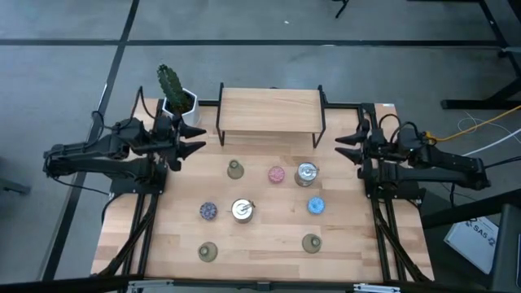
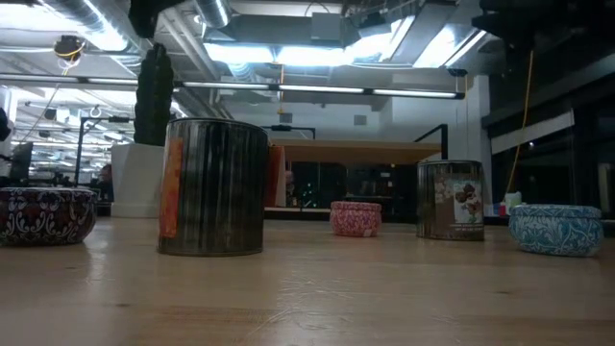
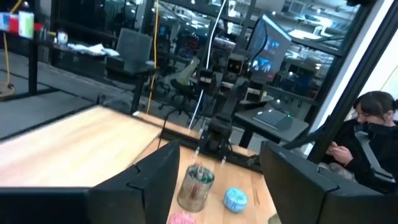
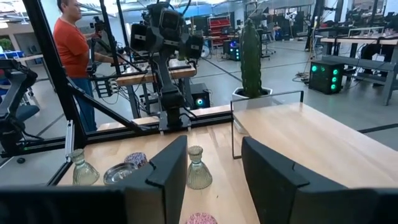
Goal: Pick & Place candle stick holders
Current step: Put the top right silver scented candle on the shelf
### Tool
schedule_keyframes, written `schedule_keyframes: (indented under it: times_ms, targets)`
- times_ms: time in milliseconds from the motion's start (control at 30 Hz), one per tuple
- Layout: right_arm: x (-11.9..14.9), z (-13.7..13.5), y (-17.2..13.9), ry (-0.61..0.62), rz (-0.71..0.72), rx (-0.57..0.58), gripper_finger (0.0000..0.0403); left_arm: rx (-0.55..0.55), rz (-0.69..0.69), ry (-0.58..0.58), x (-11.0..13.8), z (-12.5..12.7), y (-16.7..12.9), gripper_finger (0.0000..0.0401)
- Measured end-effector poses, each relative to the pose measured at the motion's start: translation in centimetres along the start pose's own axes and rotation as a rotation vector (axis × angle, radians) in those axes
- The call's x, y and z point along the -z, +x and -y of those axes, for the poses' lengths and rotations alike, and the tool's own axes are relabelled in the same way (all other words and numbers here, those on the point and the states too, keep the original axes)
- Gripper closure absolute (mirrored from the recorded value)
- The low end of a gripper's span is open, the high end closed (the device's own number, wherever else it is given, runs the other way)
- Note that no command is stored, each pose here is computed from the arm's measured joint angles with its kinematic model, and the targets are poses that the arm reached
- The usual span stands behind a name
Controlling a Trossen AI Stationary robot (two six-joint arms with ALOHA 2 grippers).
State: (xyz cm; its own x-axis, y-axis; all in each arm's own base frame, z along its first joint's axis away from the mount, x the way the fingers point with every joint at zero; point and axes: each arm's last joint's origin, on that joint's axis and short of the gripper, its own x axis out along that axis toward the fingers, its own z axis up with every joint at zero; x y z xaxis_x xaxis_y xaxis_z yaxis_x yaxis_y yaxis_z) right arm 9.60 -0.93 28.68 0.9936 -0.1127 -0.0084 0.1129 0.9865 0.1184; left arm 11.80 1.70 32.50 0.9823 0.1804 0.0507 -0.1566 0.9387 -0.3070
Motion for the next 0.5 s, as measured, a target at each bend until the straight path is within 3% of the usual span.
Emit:
schedule_keyframes:
  times_ms: [200, 500]
  targets:
    - [-0.7, -0.1, 0.1, 0.004, 0.008, -0.001, 0.0221, 0.007, 0.02, 0.001, -2.4, 0.8, 0.1, 0.0189]
    - [-0.9, -0.2, 0.1, -0.004, 0.029, -0.037, 0.0185, 0.018, 0.032, 0.006, -2.8, 1.0, 0.5, 0.0189]
